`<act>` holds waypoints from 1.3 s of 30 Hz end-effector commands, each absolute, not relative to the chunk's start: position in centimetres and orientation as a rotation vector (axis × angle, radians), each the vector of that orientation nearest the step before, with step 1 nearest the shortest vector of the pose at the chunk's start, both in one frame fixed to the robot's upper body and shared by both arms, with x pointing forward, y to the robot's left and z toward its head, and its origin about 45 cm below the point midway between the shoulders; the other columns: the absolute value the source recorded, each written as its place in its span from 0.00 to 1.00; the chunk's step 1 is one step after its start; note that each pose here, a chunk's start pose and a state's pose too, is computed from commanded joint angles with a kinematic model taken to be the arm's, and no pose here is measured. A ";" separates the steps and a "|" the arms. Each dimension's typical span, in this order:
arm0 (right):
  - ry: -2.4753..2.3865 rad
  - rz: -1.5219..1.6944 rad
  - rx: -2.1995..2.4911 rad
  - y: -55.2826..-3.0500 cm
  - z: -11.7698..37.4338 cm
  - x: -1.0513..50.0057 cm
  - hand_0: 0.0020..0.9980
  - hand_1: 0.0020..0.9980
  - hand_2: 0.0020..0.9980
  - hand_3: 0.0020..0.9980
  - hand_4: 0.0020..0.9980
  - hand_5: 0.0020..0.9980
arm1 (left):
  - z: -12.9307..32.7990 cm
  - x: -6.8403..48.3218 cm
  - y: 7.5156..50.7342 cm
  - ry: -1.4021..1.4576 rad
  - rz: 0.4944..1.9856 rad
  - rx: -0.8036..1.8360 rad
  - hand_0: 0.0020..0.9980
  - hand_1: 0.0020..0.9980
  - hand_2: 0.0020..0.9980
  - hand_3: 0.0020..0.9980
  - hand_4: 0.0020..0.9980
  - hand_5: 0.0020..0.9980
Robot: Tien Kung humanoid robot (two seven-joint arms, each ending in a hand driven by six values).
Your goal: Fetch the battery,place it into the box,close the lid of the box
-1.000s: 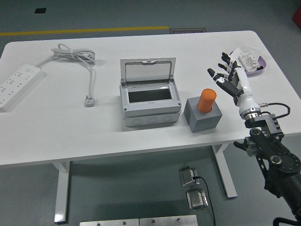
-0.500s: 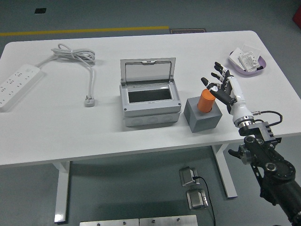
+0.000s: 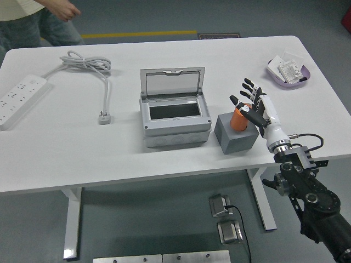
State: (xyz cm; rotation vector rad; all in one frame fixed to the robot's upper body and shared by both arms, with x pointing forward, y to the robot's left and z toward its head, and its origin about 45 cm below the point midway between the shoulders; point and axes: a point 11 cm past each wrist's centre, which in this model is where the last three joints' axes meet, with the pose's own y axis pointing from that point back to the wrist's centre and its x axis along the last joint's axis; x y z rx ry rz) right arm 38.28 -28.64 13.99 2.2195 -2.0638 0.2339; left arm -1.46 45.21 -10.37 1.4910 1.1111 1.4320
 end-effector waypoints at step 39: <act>-1.982 0.236 2.178 -28.2 12.3 37.3 0.86 0.83 0.82 0.85 0.76 0.08 | -10.4 -1.4 45.2 1.102 1.421 1.500 0.61 0.64 0.61 0.60 0.62 0.14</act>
